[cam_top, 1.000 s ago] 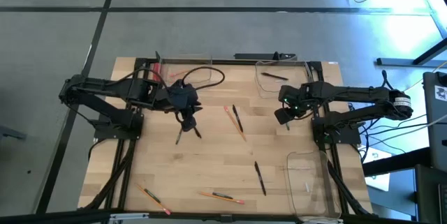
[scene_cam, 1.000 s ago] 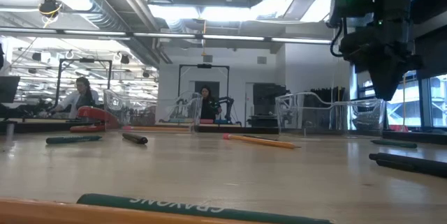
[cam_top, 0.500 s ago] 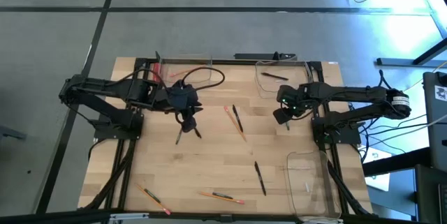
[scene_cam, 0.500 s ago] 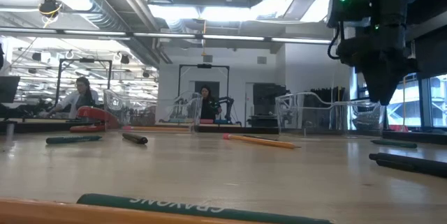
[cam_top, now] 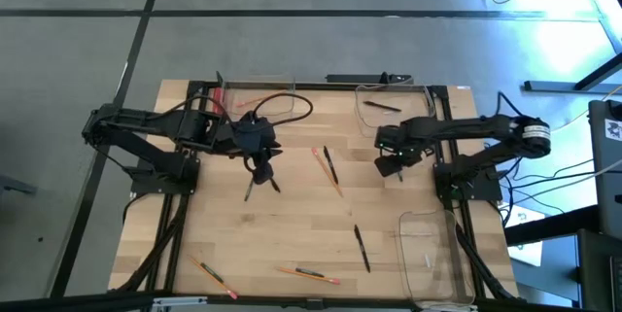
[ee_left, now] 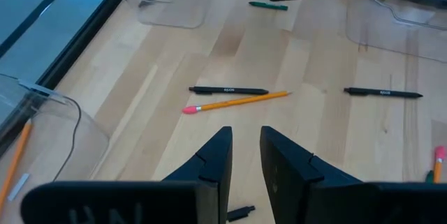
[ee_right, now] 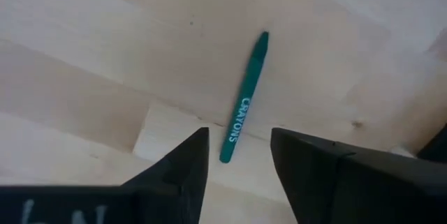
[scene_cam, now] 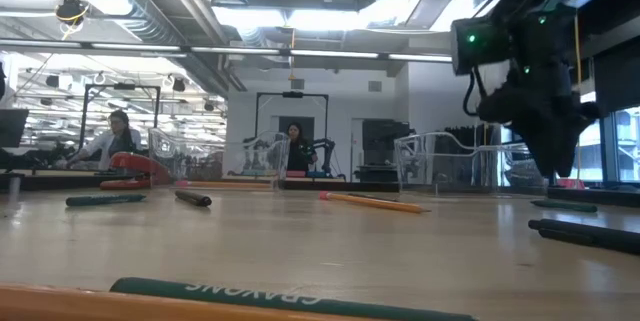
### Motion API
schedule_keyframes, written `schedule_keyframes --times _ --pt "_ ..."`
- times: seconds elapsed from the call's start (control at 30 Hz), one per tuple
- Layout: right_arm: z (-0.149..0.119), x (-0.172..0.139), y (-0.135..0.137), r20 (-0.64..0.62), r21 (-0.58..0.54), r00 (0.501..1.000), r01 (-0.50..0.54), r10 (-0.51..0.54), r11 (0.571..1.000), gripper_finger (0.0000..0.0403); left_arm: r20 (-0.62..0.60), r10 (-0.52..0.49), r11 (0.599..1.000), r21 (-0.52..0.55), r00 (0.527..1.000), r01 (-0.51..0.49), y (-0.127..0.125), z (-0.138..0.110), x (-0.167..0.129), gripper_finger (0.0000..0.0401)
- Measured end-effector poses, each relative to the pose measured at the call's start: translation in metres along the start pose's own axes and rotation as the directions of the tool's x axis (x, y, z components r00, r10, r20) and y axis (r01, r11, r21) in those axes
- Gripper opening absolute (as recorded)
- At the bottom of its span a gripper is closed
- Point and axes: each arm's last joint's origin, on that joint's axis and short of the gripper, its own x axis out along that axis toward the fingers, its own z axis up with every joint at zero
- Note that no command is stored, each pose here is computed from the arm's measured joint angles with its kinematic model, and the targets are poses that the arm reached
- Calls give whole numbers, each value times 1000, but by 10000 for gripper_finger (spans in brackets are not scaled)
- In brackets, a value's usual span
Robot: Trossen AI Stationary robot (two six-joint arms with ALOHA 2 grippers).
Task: Sort crayons/erasers/pens/pencils in bins
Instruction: Put the top right green crayon into the bottom transparent bin
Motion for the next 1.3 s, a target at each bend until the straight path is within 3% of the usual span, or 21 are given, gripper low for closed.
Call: schedule_keyframes --times 0.57,0.93,1.3 --pt "23 33 3 -80 -95 994 66 -74 993 157 0 0 1000 0 1000 0 0 0 0 69" --pt "31 40 3 -140 -206 990 -7 -22 979 155 0 0 1000 1 1000 0 0 0 0 69" --pt "31 40 4 -141 -188 990 -22 -5 982 67 0 0 1000 1 1000 0 0 0 0 69"
